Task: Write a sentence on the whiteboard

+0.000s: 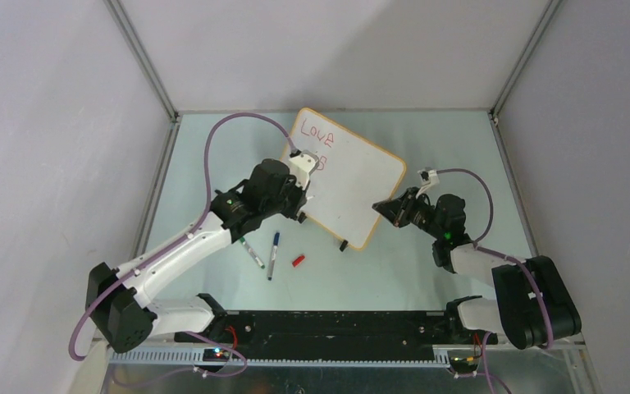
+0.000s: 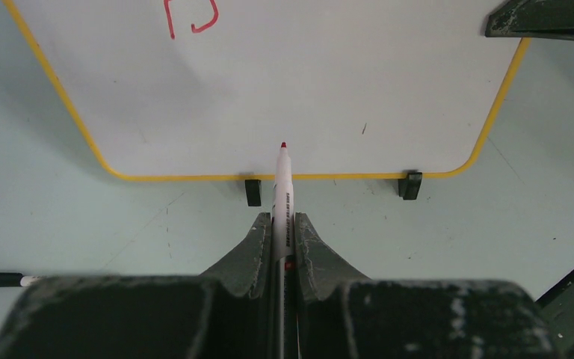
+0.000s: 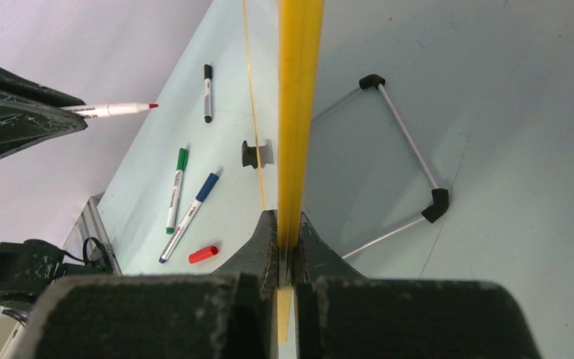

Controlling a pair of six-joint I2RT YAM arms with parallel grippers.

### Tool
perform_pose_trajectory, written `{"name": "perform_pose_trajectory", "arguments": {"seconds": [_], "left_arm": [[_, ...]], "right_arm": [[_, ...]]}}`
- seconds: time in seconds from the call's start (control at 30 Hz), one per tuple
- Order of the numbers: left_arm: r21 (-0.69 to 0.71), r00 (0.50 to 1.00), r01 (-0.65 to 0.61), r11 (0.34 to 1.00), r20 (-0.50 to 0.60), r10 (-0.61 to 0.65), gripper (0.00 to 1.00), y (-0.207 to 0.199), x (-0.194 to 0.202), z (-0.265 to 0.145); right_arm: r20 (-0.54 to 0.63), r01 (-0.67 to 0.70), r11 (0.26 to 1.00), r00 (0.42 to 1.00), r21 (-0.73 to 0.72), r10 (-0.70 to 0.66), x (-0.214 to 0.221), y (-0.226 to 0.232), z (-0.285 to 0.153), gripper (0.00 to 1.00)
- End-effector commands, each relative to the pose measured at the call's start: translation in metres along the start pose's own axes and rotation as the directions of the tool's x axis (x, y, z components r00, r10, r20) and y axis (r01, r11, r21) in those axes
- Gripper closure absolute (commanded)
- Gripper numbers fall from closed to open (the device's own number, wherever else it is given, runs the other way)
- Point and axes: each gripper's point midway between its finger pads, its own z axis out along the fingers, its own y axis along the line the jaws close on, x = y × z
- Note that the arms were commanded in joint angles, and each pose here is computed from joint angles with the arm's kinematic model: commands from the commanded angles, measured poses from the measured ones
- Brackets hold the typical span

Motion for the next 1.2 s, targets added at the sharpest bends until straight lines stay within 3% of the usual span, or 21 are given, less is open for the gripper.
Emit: {"name": "perform_pose_trajectory", "arguments": {"seconds": [0.0,0.43,0.7,0.97,1.07,1.17], "left_arm": [[0.019,0.998,-0.044,0.999,0.037,0.043,1.00,-0.004,-0.007,0.001],[0.129,0.991,0.088,0.988,0.091,-0.100,1.00,-0.029,-0.015,0.025],[-0.008,0.998,0.020,1.000,0.053,-0.019,1.00,-0.003,-0.016,0.022],[-0.096,0.983,0.015,0.995,0.184,0.003,1.00,0.015,-0.075,-0.013],[-0.173,0.982,-0.020,0.985,0.180,0.052,1.00,0.030,-0.068,-0.010],[-0.141,0.976,-0.004,0.990,0.213,0.034,1.00,0.030,-0.062,-0.008]], "right_arm": [[0.073,0.051,0.986,0.995,0.160,-0.063,-0.016,-0.034,-0.003,1.00],[0.057,0.040,0.992,0.997,0.120,-0.047,-0.012,-0.027,-0.002,1.00],[0.059,0.040,0.993,0.997,0.107,-0.046,-0.012,-0.024,-0.003,1.00],[0.058,0.040,0.994,0.997,0.106,-0.046,-0.012,-0.024,-0.003,1.00],[0.065,0.044,0.993,0.997,0.112,-0.052,-0.013,-0.026,-0.003,1.00],[0.073,0.047,0.992,0.996,0.119,-0.056,-0.016,-0.027,-0.004,1.00]]}}
